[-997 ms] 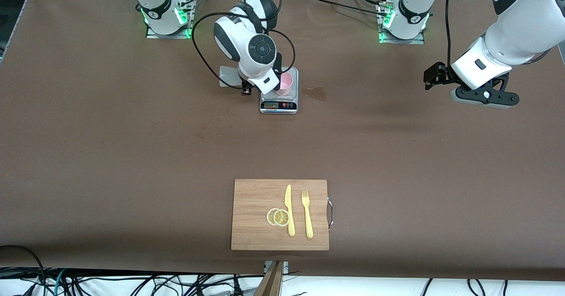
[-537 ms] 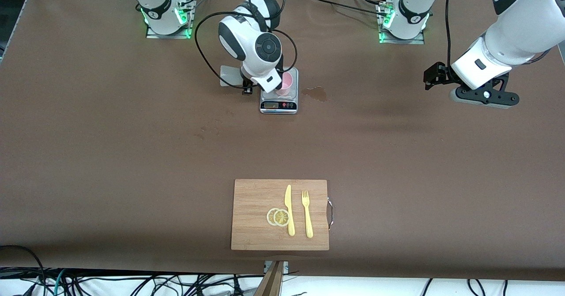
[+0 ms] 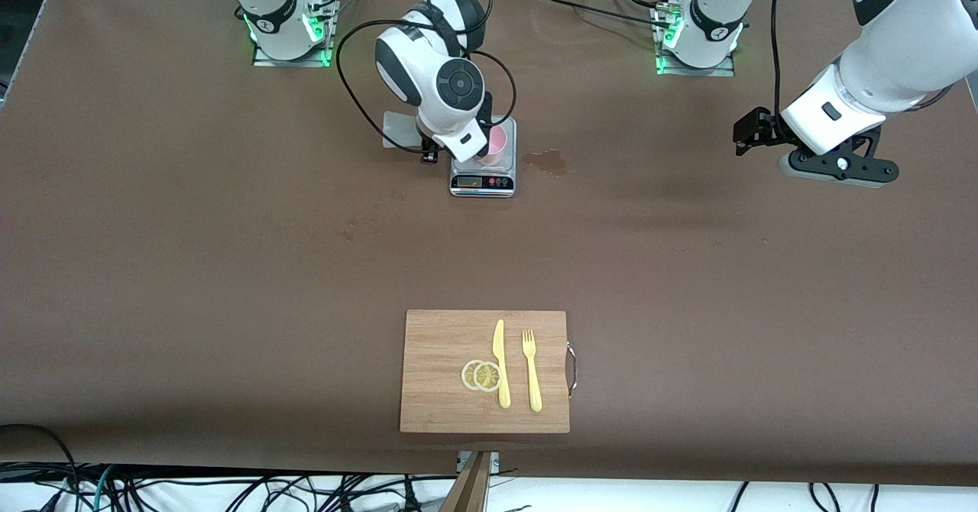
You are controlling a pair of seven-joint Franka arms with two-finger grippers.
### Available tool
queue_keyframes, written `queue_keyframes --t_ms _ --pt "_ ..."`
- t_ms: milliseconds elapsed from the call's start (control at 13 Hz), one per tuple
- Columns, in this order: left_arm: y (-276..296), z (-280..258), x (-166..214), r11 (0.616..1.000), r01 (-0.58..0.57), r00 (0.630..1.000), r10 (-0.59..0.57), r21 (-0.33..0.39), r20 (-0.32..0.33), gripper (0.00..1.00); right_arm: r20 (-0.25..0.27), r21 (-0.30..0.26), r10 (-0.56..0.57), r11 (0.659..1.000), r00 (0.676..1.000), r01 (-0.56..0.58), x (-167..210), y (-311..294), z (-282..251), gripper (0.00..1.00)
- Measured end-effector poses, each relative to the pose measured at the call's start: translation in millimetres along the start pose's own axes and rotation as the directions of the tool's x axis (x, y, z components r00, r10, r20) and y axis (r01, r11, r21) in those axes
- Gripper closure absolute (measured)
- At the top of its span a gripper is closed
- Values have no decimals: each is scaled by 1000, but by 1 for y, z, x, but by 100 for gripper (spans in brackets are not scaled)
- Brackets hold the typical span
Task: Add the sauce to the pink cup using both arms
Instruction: 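Tilt the sauce bottle nozzle over the pink cup with the right gripper, then bring the sauce bottle back and lower it to the table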
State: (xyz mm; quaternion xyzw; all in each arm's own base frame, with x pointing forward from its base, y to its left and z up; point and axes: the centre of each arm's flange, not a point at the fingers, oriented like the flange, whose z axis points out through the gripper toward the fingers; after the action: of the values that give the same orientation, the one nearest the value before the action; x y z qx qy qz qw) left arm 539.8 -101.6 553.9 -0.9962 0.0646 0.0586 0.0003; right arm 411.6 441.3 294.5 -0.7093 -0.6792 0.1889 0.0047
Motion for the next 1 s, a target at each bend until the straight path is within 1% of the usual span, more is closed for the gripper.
queue_keyframes --t_ms 153,307,537,690,767,997 --pt "0 0 0 1000 0 1000 0 0 0 0 -41 20 13 1000 999 -12 -5 1 -10 78" --pt "0 0 0 1000 0 1000 0 0 0 0 -93 41 19 999 995 -16 -17 8 -23 78" --pt "0 0 0 1000 0 1000 0 0 0 0 -206 75 18 997 978 -2 -59 36 -49 78" --pt "0 0 0 1000 1 1000 -1 0 0 0 -292 90 19 996 956 8 -94 57 -67 78" --pt "0 0 0 1000 1 1000 -1 0 0 0 -341 98 18 995 940 16 -114 66 -75 78" --pt "-1 0 0 1000 1 1000 -1 0 0 0 -476 105 4 993 880 52 -175 94 -93 78"
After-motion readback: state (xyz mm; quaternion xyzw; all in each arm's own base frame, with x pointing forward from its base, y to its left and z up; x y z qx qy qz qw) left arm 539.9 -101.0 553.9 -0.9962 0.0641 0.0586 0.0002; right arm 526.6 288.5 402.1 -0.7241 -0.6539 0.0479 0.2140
